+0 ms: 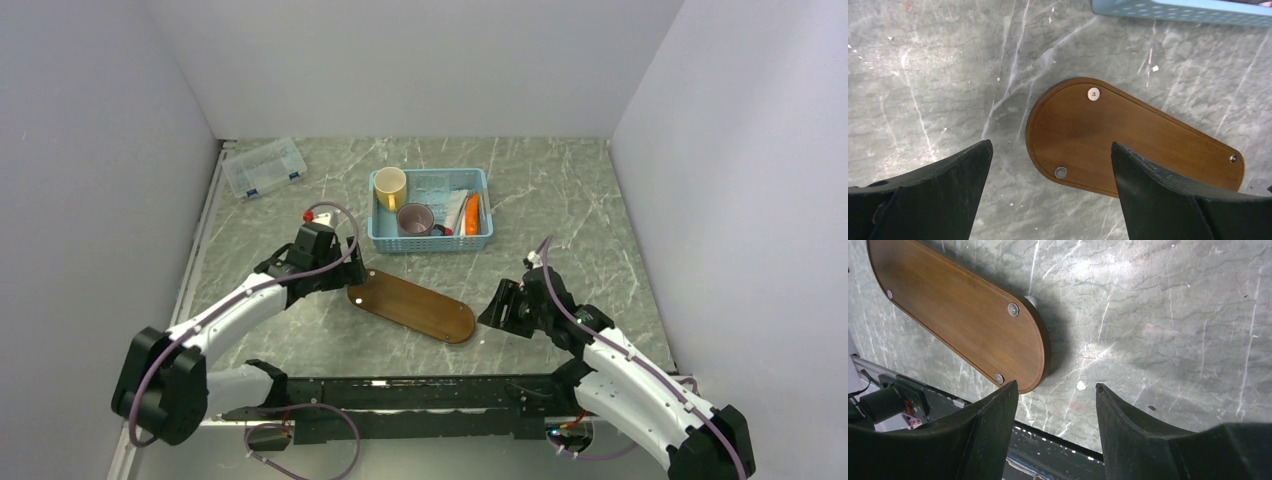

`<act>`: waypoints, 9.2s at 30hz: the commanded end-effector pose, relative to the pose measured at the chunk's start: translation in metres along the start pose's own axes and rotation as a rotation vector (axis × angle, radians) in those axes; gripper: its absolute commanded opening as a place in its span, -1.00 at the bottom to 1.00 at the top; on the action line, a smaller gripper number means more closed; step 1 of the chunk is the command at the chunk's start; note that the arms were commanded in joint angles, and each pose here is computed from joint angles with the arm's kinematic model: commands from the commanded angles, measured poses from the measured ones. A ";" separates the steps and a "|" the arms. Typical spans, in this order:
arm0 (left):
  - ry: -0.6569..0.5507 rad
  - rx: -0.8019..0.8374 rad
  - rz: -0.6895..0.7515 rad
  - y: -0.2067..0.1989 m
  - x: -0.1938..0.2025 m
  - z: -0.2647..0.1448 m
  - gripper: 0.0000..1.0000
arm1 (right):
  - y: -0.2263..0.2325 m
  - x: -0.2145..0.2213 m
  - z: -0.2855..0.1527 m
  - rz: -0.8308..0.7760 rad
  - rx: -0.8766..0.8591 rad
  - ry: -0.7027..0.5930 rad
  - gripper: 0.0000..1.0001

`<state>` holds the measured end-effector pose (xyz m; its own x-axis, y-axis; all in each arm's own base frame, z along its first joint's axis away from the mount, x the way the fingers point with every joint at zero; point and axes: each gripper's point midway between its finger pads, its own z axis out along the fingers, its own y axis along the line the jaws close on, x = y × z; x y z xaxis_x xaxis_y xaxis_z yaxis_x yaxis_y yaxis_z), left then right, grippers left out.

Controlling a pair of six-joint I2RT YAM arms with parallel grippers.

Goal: Prepare toiletry sets of a toothbrush and toothpaste on the tray

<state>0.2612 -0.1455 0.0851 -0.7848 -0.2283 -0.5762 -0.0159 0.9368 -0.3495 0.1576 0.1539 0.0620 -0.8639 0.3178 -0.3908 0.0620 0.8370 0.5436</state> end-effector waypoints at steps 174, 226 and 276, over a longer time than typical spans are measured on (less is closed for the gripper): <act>0.016 0.203 0.262 -0.039 0.062 0.001 0.99 | 0.014 -0.026 0.065 -0.059 0.147 0.037 0.39; -0.329 0.208 0.430 -0.027 -0.023 -0.165 0.99 | 0.177 -0.243 0.089 -0.300 0.278 -0.212 0.14; -0.355 0.226 0.430 -0.025 -0.021 -0.166 0.99 | 0.157 -0.271 0.192 -0.219 0.362 -0.163 -0.20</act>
<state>0.1724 -0.1159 0.2204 -0.4638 0.0543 -0.8843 0.4011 0.9028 -0.1549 0.4868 0.2778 0.0965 -0.8111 0.1299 -0.5702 0.0808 0.9906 0.1107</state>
